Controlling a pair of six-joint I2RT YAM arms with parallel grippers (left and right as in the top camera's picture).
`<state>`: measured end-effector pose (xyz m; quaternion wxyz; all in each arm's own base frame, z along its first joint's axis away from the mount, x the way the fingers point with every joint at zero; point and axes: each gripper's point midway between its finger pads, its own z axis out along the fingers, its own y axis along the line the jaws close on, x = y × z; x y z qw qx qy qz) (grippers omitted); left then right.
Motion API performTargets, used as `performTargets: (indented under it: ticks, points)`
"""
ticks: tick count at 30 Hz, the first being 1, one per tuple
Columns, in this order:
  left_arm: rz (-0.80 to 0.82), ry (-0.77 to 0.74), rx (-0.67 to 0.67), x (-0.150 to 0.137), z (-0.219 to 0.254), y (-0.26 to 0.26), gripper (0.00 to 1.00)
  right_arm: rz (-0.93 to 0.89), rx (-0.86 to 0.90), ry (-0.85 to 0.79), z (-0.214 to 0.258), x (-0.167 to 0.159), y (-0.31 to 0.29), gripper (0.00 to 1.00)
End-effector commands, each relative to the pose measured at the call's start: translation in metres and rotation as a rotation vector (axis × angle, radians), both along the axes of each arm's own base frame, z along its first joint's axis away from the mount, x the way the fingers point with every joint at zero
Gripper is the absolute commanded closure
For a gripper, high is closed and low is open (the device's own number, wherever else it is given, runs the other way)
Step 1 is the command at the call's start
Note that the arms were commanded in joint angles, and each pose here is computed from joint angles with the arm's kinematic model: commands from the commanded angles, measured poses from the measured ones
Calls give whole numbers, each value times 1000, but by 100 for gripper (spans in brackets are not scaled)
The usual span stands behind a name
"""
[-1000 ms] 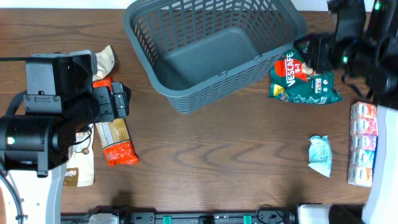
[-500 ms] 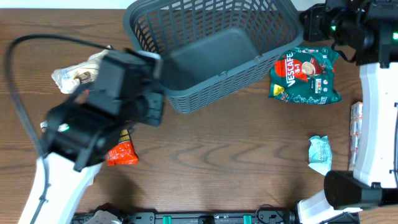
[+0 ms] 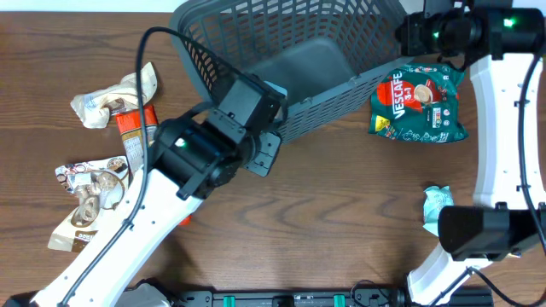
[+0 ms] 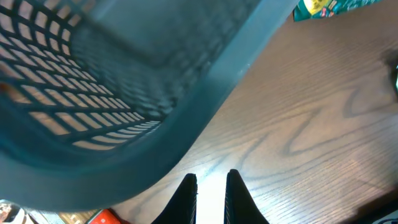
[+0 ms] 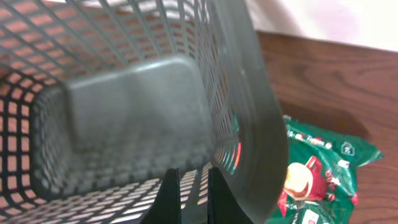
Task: Pack container
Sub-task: 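Reach both grippers to the grey basket rim and grasp it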
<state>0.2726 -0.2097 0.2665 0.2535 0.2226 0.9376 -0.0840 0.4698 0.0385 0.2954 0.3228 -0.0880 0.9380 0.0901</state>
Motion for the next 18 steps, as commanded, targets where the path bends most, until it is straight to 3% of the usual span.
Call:
performTargets:
  ticks: [1, 11, 18]
  points:
    - [24, -10, 5, 4, 2, 0, 94, 38, -15, 20, -9, 3, 3, 99]
    - [23, 36, 45, 5, -13, 0, 94, 53, -20, 97, -31, -2, 6, 99]
    - [36, 46, 87, 12, -24, 2, 94, 74, -28, 199, -43, -24, 8, 99]
